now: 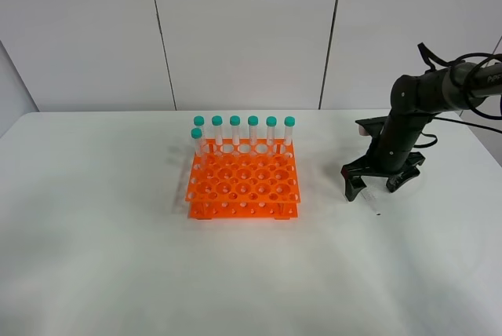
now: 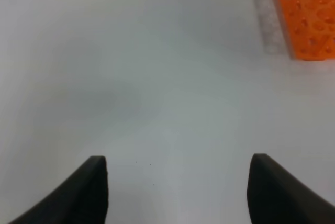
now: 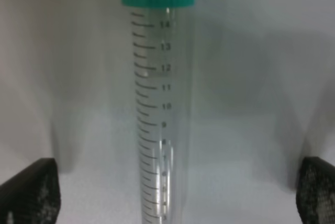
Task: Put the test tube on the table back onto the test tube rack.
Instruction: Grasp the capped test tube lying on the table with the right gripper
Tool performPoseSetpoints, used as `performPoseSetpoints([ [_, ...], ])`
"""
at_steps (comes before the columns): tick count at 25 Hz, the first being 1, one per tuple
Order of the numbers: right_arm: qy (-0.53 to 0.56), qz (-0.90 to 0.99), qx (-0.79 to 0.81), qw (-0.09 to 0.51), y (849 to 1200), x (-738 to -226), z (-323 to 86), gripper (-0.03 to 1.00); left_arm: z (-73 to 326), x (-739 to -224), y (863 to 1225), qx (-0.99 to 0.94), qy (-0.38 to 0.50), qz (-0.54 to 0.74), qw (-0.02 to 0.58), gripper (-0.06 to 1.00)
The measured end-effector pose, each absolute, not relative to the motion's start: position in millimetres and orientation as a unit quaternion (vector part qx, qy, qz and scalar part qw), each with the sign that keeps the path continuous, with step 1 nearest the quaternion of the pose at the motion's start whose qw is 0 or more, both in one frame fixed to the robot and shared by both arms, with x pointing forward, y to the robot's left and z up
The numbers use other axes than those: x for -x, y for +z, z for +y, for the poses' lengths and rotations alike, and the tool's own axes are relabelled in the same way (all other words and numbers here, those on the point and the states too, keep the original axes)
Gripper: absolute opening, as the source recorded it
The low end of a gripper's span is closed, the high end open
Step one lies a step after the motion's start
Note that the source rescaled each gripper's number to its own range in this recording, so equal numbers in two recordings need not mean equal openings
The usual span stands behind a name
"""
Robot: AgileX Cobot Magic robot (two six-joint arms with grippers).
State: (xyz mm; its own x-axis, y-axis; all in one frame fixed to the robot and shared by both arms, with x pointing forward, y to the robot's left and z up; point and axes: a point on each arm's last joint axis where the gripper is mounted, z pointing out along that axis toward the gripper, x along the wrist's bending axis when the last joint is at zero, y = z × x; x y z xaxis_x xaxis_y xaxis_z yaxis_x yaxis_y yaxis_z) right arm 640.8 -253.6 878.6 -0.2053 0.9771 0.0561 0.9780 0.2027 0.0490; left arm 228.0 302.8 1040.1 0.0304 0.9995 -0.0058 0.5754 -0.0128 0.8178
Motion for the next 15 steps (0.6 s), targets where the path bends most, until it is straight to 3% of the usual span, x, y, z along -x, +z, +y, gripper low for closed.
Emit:
performPoseSetpoints([
  [15, -0.039, -0.777, 0.629, 0.004, 878.6, -641.3, -253.6, 0.91, 302.8, -228.0, 1040.1, -0.636, 0.319, 0.619, 0.332, 0.91],
])
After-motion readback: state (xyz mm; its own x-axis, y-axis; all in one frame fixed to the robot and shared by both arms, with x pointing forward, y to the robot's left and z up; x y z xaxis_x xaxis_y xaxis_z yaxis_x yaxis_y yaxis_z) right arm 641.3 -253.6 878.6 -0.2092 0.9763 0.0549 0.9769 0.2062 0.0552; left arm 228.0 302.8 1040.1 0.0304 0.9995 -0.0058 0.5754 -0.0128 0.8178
